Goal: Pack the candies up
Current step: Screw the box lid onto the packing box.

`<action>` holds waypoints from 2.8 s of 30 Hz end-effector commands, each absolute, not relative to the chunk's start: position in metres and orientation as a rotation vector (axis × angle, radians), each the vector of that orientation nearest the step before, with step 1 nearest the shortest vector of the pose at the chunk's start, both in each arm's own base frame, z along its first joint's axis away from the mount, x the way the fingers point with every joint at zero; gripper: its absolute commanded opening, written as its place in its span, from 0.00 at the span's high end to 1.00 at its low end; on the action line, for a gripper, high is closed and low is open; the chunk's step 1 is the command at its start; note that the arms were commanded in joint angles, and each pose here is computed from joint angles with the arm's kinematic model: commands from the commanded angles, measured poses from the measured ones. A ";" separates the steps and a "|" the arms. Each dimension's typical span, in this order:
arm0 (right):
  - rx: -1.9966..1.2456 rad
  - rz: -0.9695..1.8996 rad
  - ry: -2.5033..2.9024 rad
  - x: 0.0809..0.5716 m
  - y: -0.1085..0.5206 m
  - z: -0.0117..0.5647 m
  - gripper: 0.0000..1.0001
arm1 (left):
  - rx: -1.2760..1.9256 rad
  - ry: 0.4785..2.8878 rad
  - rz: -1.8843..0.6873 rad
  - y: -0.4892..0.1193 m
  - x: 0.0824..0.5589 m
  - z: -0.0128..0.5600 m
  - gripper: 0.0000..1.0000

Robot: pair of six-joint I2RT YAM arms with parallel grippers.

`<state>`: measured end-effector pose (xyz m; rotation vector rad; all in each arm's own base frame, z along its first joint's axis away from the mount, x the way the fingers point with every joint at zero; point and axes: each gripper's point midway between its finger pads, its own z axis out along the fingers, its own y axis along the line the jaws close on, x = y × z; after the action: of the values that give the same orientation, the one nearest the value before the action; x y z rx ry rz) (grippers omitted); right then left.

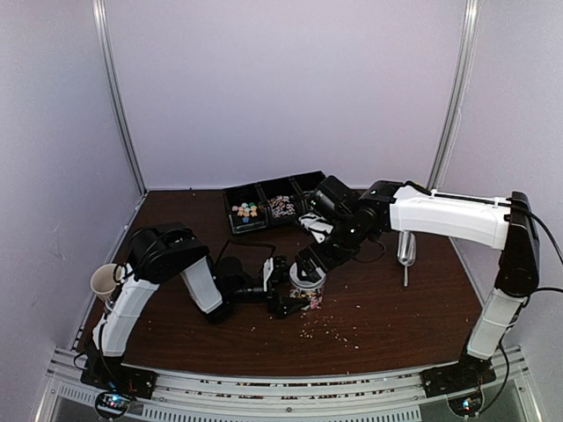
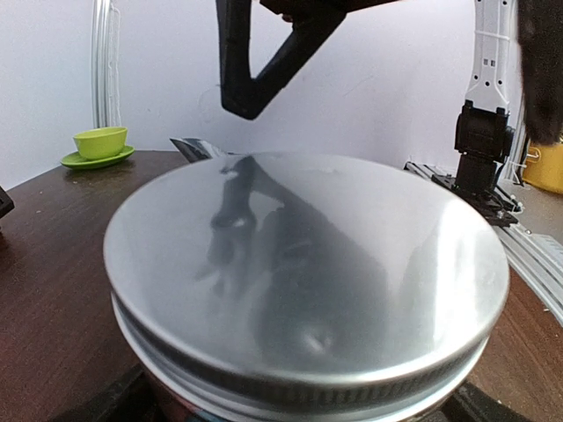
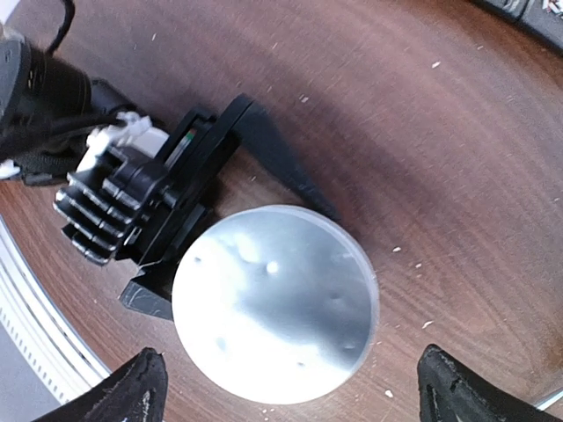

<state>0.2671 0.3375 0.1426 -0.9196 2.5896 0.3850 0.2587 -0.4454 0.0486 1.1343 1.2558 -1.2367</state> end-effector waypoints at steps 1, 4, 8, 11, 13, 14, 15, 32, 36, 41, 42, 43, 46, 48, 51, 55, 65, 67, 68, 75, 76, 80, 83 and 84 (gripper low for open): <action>-0.870 0.431 2.511 0.282 0.333 0.160 0.00 | 1.163 1.446 -1.259 -0.428 0.252 -0.012 0.05; -0.853 0.496 2.484 0.288 0.338 0.161 0.07 | 1.162 1.448 -1.260 -0.429 0.253 -0.012 0.05; -0.839 0.548 2.473 0.294 0.347 0.155 0.21 | 1.162 1.450 -1.262 -0.429 0.252 -0.012 0.05; -0.823 0.531 2.484 0.299 0.347 0.149 0.29 | 1.163 1.451 -1.261 -0.428 0.252 -0.012 0.05; -0.815 0.523 2.487 0.301 0.345 0.146 0.35 | 1.164 1.451 -1.260 -0.428 0.252 -0.012 0.05; -0.815 0.521 2.487 0.300 0.343 0.144 0.36 | 1.164 1.453 -1.260 -0.428 0.251 -0.013 0.05; -0.818 0.519 2.490 0.299 0.342 0.142 0.36 | 1.164 1.453 -1.260 -0.428 0.252 -0.013 0.05; -0.819 0.449 2.525 0.291 0.324 0.121 0.53 | 1.169 1.452 -1.265 -0.430 0.253 -0.013 0.06; -0.800 0.444 2.521 0.293 0.322 0.122 0.54 | 1.168 1.453 -1.268 -0.430 0.252 -0.013 0.06; -0.742 0.558 2.515 0.296 0.320 0.129 0.56 | 1.169 1.454 -1.267 -0.430 0.252 -0.013 0.06; -0.730 0.590 2.522 0.295 0.319 0.127 0.57 | 1.170 1.453 -1.266 -0.430 0.252 -0.013 0.06; -0.721 0.615 2.527 0.295 0.319 0.126 0.58 | 1.170 1.453 -1.266 -0.430 0.252 -0.013 0.06; -0.709 0.666 2.538 0.293 0.318 0.122 0.64 | 1.170 1.454 -1.266 -0.429 0.252 -0.014 0.06; -0.711 0.694 2.546 0.292 0.320 0.118 0.71 | 1.171 1.450 -1.267 -0.430 0.252 -0.013 0.06; -0.715 0.708 2.566 0.289 0.321 0.111 0.78 | 1.170 1.450 -1.268 -0.430 0.252 -0.012 0.06; -0.716 0.715 2.582 0.287 0.320 0.105 0.83 | 1.170 1.453 -1.269 -0.430 0.252 -0.013 0.06; -0.780 0.742 2.527 0.297 0.334 0.129 0.73 | 1.173 1.456 -1.273 -0.432 0.253 -0.014 0.06; -0.781 0.752 2.526 0.302 0.337 0.128 0.73 | 1.174 1.456 -1.273 -0.432 0.253 -0.014 0.06; -0.781 0.767 2.528 0.304 0.339 0.127 0.73 | 1.175 1.454 -1.274 -0.432 0.253 -0.014 0.06; -0.791 0.840 2.548 0.298 0.343 0.113 0.86 | 1.174 1.464 -1.268 -0.430 0.252 -0.016 0.06; -0.786 0.839 2.550 0.297 0.341 0.113 0.88 | 1.174 1.465 -1.267 -0.430 0.252 -0.016 0.06; -0.766 0.835 2.541 0.294 0.332 0.114 1.00 | 1.171 1.468 -1.262 -0.430 0.254 -0.016 0.06; -0.753 0.831 2.557 0.290 0.325 0.112 1.00 | 1.164 1.471 -1.255 -0.431 0.256 -0.016 0.06; -0.750 0.831 2.567 0.289 0.323 0.111 1.00 | 1.163 1.472 -1.253 -0.431 0.256 -0.016 0.06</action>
<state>0.3076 0.3374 0.1253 -0.7499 2.4805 0.8310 0.2577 -0.4454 0.0483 1.1463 1.2496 -1.2476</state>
